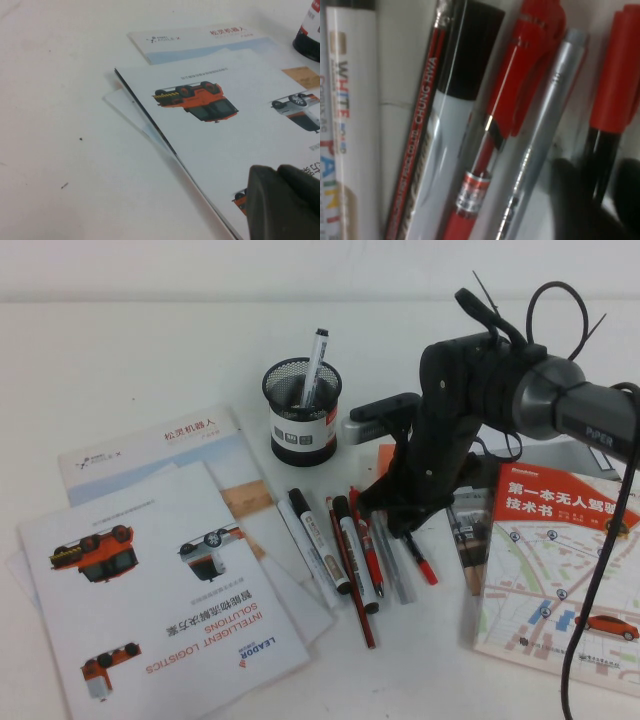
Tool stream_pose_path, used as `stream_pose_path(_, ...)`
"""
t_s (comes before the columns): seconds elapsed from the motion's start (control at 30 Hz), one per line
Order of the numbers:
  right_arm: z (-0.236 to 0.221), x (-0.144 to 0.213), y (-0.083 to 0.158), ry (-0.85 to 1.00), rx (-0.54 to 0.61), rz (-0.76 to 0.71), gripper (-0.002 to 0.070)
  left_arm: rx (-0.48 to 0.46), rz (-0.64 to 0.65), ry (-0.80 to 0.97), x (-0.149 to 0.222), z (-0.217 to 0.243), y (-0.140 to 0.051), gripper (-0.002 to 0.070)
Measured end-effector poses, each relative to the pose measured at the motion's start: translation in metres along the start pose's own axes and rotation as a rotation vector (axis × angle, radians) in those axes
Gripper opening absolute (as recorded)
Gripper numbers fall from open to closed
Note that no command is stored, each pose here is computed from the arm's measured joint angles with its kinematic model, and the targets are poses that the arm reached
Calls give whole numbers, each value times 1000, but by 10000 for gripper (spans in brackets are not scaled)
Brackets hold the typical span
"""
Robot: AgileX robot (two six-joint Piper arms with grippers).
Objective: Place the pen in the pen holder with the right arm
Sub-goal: Pick up the pen on the table, then place the pen onto the pen holder
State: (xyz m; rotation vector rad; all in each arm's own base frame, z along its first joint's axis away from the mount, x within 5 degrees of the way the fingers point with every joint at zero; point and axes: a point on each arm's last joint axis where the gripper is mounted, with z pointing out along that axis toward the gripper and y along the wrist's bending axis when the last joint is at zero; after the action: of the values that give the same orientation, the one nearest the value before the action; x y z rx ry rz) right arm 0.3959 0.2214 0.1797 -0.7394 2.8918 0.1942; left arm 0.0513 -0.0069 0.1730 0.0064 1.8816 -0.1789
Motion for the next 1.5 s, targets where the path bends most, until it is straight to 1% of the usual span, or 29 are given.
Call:
stream_pose_path(0.03,0,0,0,-3,0,0,100,0,0,0,0,0,0,-3)
stream_pose_path(0.07,0,-1,0,-4,-2,1,72,0,0,0,0,0,0,-2)
stream_pose_path(0.23,-6,-1,3,-21,-31,16,66,0,0,0,0,0,0,-3)
stream_pose_path(0.37,-34,-1,12,-134,-55,20,66,0,0,0,0,0,0,-3)
stream_pose_path(0.47,-66,13,20,-301,-53,10,66,0,0,0,0,0,0,-3)
stream_pose_path(0.57,-92,30,23,-539,-57,57,66,0,0,0,0,0,0,-3)
stream_pose_path(0.63,-97,44,19,-714,-52,118,66,0,0,0,0,0,0,-3)
stream_pose_path(0.73,-102,50,15,-980,-52,135,66,0,0,0,0,0,0,-3)
stream_pose_path(0.8,-104,48,18,-1124,-88,77,66,0,0,0,0,0,0,-2)
stream_pose_path(0.9,-109,37,30,-1354,-171,-98,66,0,0,0,0,0,0,-2)
stream_pose_path(0.97,-111,26,36,-1471,-219,-172,66,0,0,0,0,0,0,-3)
stream_pose_path(1.07,-104,1,38,-1519,-230,-198,66,0,0,0,0,0,0,-2)
stream_pose_path(1.23,-74,-37,36,-1510,-222,-195,66,0,0,0,0,0,0,-3)
stream_pose_path(1.4,-54,-55,34,-1478,-204,-186,69,0,0,0,0,0,0,-3)
stream_pose_path(1.47,-45,-58,33,-1458,-200,-179,92,0,0,0,0,0,0,-2)
stream_pose_path(1.5,-43,-59,33,-1456,-200,-173,116,0,0,0,0,0,0,-3)
